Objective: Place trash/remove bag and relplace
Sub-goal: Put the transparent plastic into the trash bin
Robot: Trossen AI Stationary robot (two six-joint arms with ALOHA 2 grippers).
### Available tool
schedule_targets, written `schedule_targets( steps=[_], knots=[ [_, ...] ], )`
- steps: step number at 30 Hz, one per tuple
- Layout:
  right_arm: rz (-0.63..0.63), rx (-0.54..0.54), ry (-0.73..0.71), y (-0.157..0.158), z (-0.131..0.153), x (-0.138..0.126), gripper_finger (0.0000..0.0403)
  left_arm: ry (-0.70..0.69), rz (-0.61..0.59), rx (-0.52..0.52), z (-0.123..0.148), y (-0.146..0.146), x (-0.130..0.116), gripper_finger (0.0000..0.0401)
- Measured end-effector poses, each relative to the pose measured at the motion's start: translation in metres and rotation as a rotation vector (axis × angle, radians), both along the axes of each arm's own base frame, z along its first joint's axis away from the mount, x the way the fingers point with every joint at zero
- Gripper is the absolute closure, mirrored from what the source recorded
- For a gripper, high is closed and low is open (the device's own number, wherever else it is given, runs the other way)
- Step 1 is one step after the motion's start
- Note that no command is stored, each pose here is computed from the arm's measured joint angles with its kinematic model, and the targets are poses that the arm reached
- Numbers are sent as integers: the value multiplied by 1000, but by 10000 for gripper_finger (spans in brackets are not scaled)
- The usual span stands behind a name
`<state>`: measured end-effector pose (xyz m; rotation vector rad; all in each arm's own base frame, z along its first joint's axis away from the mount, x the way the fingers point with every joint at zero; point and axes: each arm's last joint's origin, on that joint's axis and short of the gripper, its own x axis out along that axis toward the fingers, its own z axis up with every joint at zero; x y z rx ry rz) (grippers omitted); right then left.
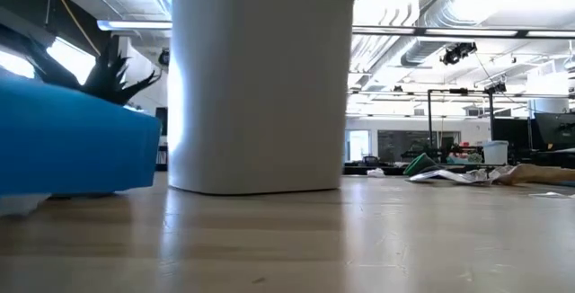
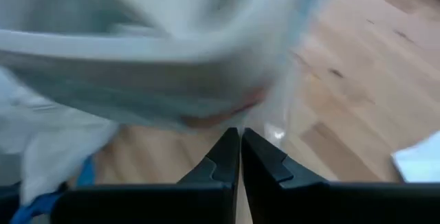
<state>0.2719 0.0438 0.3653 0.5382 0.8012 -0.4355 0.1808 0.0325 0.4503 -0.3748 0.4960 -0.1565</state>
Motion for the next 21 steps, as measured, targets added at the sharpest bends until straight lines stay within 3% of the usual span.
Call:
schedule_targets(
  steps=[12, 15, 21],
  knots=[
    [257, 47, -254, 67, 52, 13, 403, 5, 27, 1, 0, 1, 0, 401],
    [312, 19, -334, 74, 71, 22, 403, 5, 27, 1, 0, 1, 0, 401],
    [353, -138, -401, 71, 98, 51, 403, 7, 27, 2, -1, 1, 1, 401]
  ],
)
